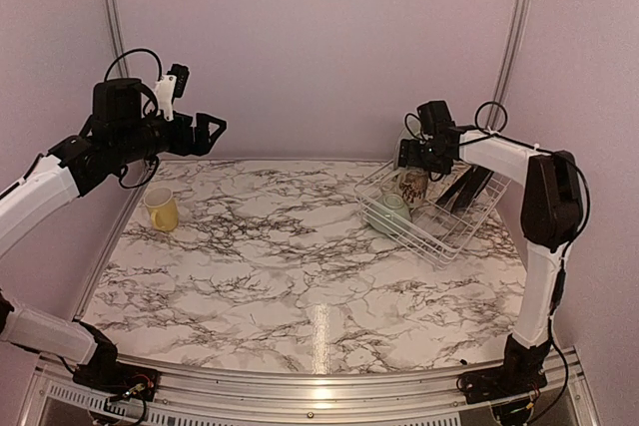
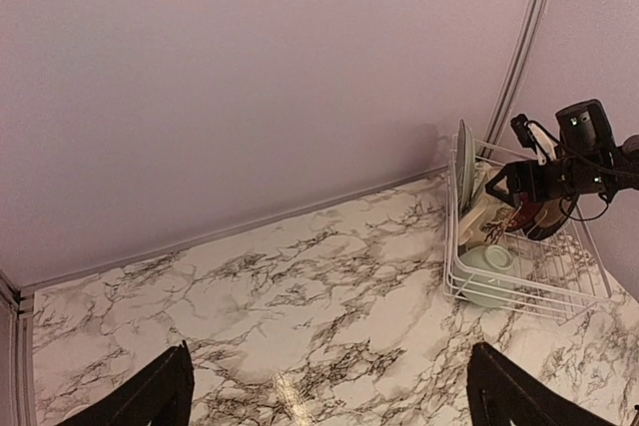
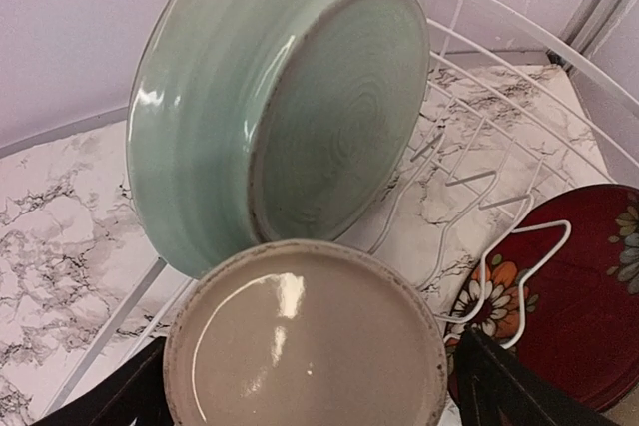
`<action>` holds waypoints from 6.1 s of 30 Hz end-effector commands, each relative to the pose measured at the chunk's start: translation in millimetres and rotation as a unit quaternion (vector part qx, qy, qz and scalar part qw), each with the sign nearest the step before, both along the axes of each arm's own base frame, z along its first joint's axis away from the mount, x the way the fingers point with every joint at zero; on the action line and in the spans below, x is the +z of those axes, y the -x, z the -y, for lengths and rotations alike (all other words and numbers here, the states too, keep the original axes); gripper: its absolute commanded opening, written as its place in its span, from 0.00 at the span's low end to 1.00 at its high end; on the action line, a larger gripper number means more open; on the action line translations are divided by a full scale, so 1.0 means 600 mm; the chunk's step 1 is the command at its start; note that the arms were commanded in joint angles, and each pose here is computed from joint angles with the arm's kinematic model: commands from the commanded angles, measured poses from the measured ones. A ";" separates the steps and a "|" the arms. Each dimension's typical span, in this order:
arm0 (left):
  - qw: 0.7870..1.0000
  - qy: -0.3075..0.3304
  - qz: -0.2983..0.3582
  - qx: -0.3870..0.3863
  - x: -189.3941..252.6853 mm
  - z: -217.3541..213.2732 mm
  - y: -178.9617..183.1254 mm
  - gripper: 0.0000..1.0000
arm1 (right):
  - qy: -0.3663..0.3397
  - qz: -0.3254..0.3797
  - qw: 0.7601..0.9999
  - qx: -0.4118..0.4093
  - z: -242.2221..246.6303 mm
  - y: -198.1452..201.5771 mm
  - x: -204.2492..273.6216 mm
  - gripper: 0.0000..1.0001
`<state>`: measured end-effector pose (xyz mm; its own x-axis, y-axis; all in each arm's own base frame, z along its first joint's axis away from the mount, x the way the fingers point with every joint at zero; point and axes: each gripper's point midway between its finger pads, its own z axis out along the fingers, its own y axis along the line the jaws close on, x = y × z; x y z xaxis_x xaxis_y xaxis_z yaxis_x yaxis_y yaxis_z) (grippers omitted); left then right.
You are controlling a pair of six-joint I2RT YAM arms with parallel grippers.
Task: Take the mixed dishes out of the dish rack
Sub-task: Grab the cup from the dish rack, then pass from the right arm to the left, then place the cup at the center of the board.
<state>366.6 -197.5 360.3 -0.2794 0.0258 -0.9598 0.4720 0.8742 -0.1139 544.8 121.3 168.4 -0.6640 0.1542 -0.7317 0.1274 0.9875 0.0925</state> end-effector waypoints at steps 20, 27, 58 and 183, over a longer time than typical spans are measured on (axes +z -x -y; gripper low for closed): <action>1.000 0.003 0.003 -0.006 0.000 0.004 0.003 0.98 | -0.025 0.075 0.996 0.035 -0.011 -0.001 0.082 0.30; 1.000 0.006 0.000 -0.009 -0.001 0.006 0.003 0.98 | -0.049 0.161 0.984 0.065 -0.015 0.034 0.187 0.11; 0.974 0.190 -0.116 -0.051 -0.013 0.075 -0.006 0.95 | -0.216 0.287 0.885 0.296 -0.170 0.210 0.333 0.00; 0.907 -0.331 -0.204 0.158 -0.163 -0.003 -0.016 0.00 | -0.162 0.230 0.878 0.386 -0.296 0.366 0.238 0.98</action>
<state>357.5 -222.5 248.8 -0.7125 0.3400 -0.6138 0.2277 0.9394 0.2561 323.7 307.2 299.2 -0.3287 0.0395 -0.9436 -0.7094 0.6492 0.2743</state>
